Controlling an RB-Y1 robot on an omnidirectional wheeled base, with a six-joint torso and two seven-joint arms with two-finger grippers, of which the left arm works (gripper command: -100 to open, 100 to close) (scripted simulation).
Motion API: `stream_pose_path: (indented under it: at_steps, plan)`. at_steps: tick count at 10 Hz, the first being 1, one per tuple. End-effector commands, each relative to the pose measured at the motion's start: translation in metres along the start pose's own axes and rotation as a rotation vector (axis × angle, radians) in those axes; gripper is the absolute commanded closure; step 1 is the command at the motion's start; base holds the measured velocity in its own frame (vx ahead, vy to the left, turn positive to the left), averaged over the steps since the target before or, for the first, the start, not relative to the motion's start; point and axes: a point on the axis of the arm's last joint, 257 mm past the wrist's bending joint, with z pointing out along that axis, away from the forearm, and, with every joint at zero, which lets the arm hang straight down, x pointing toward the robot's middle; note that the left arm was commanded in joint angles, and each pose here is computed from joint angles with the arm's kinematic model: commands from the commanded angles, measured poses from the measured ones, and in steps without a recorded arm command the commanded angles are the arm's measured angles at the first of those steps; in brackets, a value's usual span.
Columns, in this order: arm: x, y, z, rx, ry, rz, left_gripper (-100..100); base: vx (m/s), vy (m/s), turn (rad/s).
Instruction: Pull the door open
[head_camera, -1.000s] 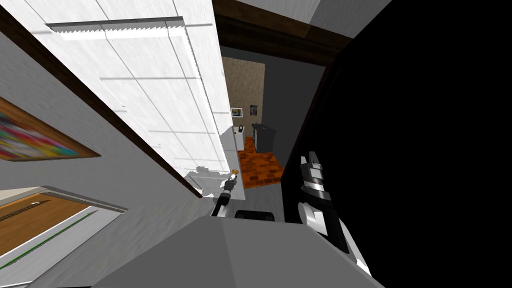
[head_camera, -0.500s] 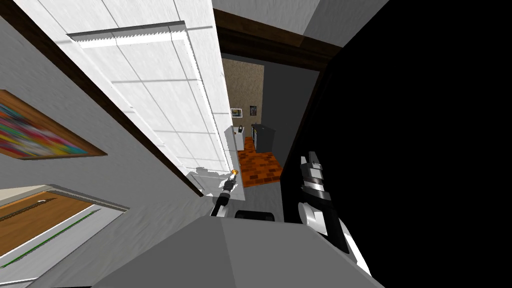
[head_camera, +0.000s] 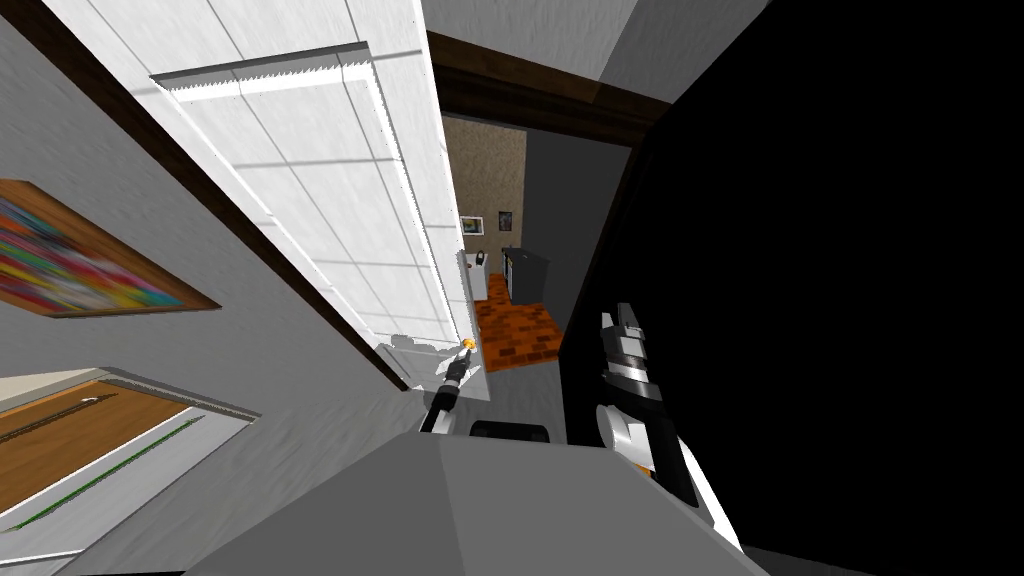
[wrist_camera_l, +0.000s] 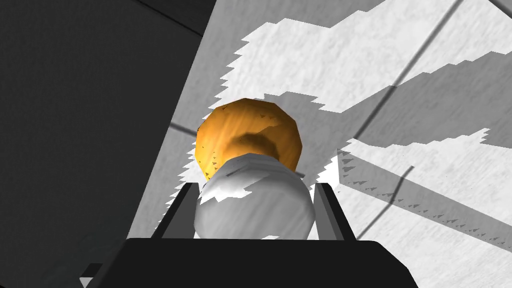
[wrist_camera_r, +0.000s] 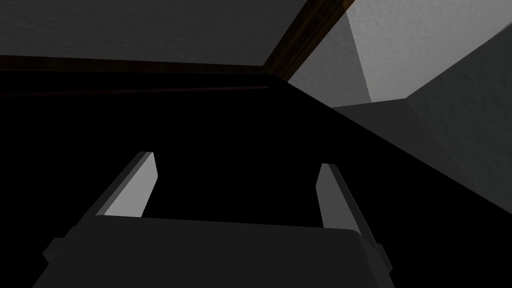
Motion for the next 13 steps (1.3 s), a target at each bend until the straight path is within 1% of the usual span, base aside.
stream_pose_path:
  at_steps: [1,2,3,4,6,7,8,9,11,12,13]
  plan:
    - [0.000,0.001,-0.0011,-0.003,0.000,-0.040,100,-0.052,0.008,-0.015]
    - [0.000,0.003,-0.0010,-0.005,-0.001,-0.076,100,-0.048,-0.001,-0.018]
    - [0.000,0.003,-0.0010,-0.005,-0.001,-0.081,100,-0.042,0.001,-0.008]
    - [-0.001,0.004,-0.0009,-0.007,-0.002,-0.122,100,-0.055,0.000,-0.023]
    - [-0.002,0.006,-0.0008,-0.009,-0.004,-0.163,100,-0.067,0.007,-0.027]
    - [-0.003,0.008,-0.0007,-0.011,-0.006,-0.200,100,-0.047,0.013,-0.030]
    - [-0.003,0.008,-0.0007,-0.011,-0.006,-0.205,100,-0.037,0.010,-0.015]
    - [-0.003,0.010,-0.0006,-0.013,-0.008,-0.246,100,-0.042,0.009,-0.028]
    - [-0.004,0.011,-0.0006,-0.015,-0.010,-0.291,100,-0.065,0.005,-0.036]
    - [-0.005,0.013,-0.0005,-0.017,-0.012,-0.326,100,-0.048,0.019,-0.029]
    - [-0.005,0.013,-0.0005,-0.017,-0.012,-0.334,100,-0.034,0.014,-0.020]
